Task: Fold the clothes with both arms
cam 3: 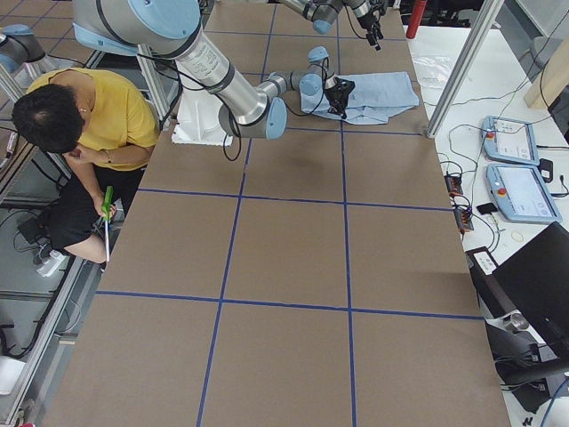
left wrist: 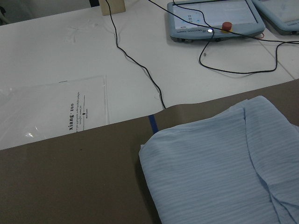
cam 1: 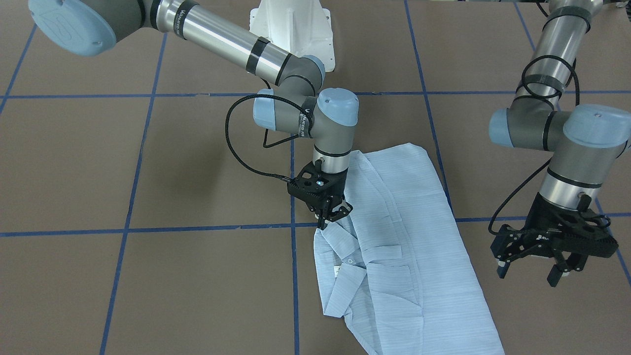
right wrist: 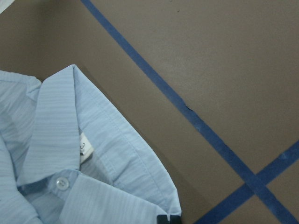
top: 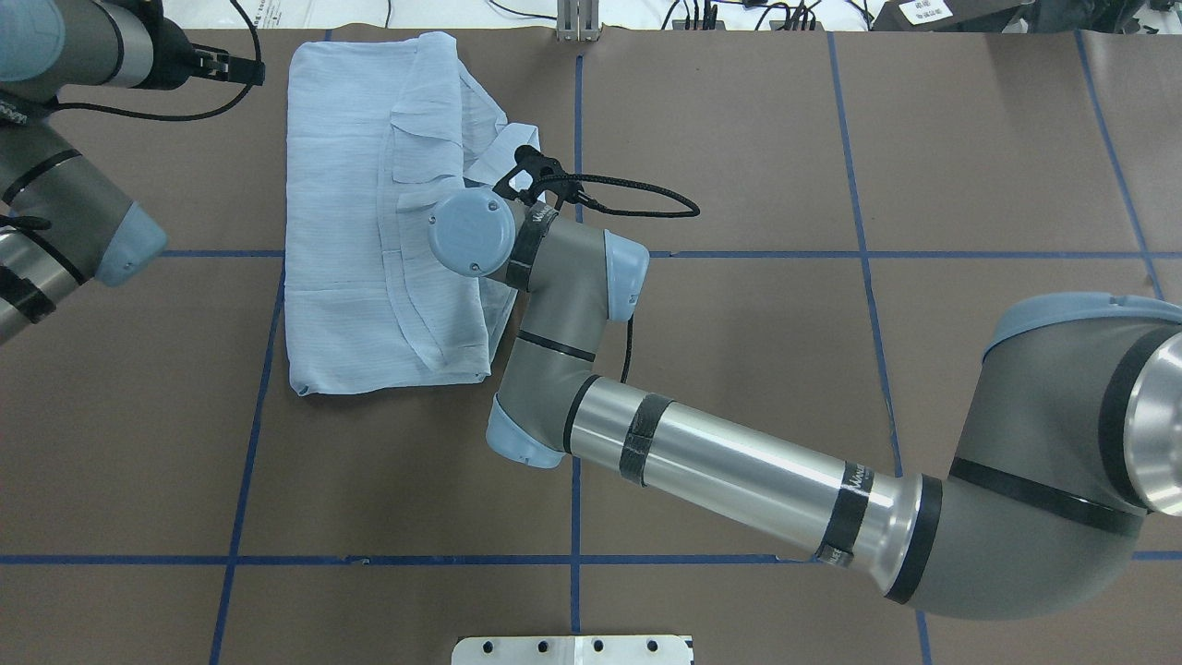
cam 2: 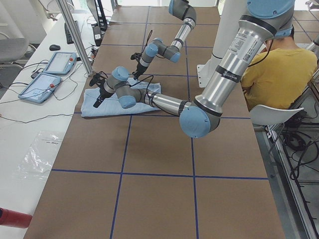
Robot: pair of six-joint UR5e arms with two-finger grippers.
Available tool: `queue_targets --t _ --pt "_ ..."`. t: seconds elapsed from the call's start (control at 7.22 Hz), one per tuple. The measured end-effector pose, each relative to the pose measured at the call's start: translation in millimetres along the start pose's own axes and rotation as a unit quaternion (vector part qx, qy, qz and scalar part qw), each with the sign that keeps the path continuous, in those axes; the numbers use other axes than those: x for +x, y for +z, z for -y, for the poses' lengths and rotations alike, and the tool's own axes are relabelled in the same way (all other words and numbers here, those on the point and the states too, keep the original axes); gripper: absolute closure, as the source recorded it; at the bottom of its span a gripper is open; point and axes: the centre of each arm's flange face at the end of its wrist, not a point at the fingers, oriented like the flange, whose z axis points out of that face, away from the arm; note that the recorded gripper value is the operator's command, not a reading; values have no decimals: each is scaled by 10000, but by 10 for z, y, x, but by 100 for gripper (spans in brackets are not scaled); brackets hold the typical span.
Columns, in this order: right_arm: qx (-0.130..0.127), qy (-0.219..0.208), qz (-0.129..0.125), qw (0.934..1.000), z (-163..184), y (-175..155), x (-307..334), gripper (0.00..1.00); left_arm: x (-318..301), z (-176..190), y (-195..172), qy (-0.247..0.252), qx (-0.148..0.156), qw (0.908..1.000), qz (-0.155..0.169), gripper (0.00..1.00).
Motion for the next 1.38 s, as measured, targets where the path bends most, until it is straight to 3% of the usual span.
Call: queue_targets --t 0.42,0.83,0.97,1.38 --pt "-159 -290 199 9993 146 -430 825 100 -37 -60 -42 -107 -2 9999 0 0" --pt "-213 -672 240 9972 394 -645 1937 100 -47 -81 -45 -121 -14 9999 0 0" --pt "-210 -790 197 9965 446 -644 2164 1 -41 -85 -44 -119 -17 9999 -5 0" --pt "-258 -1399 230 9896 462 -745 2234 0 -4 -88 -53 -97 -11 9999 -33 0"
